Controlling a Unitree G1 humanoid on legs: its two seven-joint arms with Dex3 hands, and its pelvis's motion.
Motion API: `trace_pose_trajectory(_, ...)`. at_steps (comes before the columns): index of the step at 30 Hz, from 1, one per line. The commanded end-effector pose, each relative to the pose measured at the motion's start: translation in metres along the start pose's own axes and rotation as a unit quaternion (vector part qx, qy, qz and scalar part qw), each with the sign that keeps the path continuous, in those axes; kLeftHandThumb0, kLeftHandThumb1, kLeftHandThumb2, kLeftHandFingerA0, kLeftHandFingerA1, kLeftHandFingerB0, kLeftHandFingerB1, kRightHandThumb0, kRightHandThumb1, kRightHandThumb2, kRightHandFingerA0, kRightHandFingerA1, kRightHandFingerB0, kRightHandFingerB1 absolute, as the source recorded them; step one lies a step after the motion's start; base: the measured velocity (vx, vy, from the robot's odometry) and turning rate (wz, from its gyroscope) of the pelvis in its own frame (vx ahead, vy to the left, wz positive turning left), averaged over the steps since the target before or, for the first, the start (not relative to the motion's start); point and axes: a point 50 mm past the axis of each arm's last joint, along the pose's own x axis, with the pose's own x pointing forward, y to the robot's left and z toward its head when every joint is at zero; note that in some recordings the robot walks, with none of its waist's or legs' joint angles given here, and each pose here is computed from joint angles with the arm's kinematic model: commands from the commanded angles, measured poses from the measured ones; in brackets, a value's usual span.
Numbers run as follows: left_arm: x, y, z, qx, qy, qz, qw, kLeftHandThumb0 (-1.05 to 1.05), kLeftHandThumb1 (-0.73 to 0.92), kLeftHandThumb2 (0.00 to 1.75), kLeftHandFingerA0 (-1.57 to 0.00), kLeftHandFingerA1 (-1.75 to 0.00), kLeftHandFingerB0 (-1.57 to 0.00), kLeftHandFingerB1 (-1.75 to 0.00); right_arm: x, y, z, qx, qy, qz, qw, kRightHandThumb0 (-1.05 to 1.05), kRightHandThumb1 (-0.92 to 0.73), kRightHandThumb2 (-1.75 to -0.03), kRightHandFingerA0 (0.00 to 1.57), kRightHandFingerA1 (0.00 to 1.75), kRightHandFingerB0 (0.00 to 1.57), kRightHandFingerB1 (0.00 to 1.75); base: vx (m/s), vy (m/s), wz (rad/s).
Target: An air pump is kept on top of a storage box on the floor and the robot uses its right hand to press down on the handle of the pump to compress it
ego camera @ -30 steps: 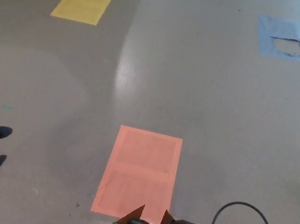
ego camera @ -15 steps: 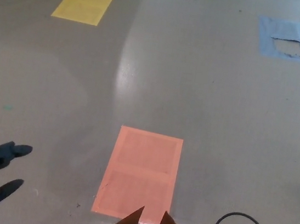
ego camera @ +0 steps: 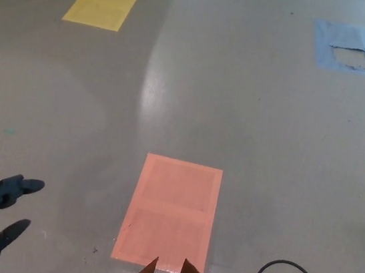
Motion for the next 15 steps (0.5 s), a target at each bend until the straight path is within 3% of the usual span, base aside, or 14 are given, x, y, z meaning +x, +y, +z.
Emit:
trace_pose_trajectory(1, -0.009, -0.016, -0.015, -0.005, 0.03, -0.025, 0.999, -0.7, 0.76, 1.08, -0.04, -0.41, -0.06, -0.37, -0.004, 0.03, -0.009, -0.03, 0.018, 0.034, 0.999, -0.76, -0.63, -0.6, 0.0, 0.04, 0.0, 0.06, 0.0, 0.0, 0.0)
trace_pose_trajectory(2, -0.011, -0.02, -0.017, -0.005, 0.034, -0.029, 0.999, -0.7, 0.76, 1.08, -0.04, -0.41, -0.06, -0.37, -0.005, 0.035, -0.01, -0.03, 0.018, 0.038, 0.999, -0.76, -0.63, -0.6, 0.0, 0.04, 0.0, 0.06, 0.0, 0.0, 0.0)
trace_pose_trajectory(3, -0.013, -0.024, -0.02, -0.006, 0.037, -0.033, 0.999, -0.77, 0.79, 1.07, -0.04, -0.41, -0.06, -0.36, -0.006, 0.039, -0.01, -0.031, 0.018, 0.041, 0.998, -0.81, -0.52, -0.92, 0.0, 0.1, 0.0, 0.09, 0.0, 0.0, 0.0)
trace_pose_trajectory(8, -0.027, -0.046, -0.034, -0.013, 0.061, -0.059, 0.996, -0.69, 0.75, 1.07, -0.09, -0.44, -0.02, -0.39, -0.013, 0.066, -0.011, -0.026, 0.02, 0.071, 0.997, -0.82, -0.52, -0.91, 0.0, 0.08, 0.0, 0.08, 0.0, 0.0, 0.0)
trace_pose_trajectory(9, -0.03, -0.051, -0.037, -0.017, 0.065, -0.065, 0.996, -0.73, 0.76, 1.07, -0.12, -0.45, -0.01, -0.38, -0.015, 0.072, -0.011, -0.02, 0.019, 0.077, 0.997, -0.75, -0.64, -0.58, 0.0, 0.07, 0.0, 0.08, 0.0, 0.0, 0.0)
trace_pose_trajectory(10, -0.031, -0.053, -0.038, -0.017, 0.067, -0.067, 0.995, -0.75, 0.78, 1.08, -0.07, -0.43, -0.05, -0.36, -0.016, 0.075, -0.012, -0.019, 0.019, 0.079, 0.997, -0.77, -0.48, -0.77, 0.0, 0.06, 0.0, 0.07, 0.0, 0.0, 0.0)
trace_pose_trajectory(11, -0.033, -0.056, -0.039, -0.014, 0.071, -0.071, 0.995, -0.74, 0.77, 1.08, -0.11, -0.44, -0.04, -0.38, -0.017, 0.079, -0.012, -0.016, 0.02, 0.082, 0.996, -0.79, -0.5, -0.91, 0.0, 0.11, 0.0, 0.11, 0.0, 0.0, 0.0)
trace_pose_trajectory(15, -0.034, -0.059, -0.042, -0.012, 0.075, -0.069, 0.995, -0.69, 0.75, 1.08, -0.1, -0.45, -0.02, -0.39, -0.018, 0.082, -0.01, -0.014, 0.022, 0.088, 0.996, -0.83, -0.52, -0.92, 0.0, 0.08, 0.0, 0.08, 0.0, 0.0, 0.0)
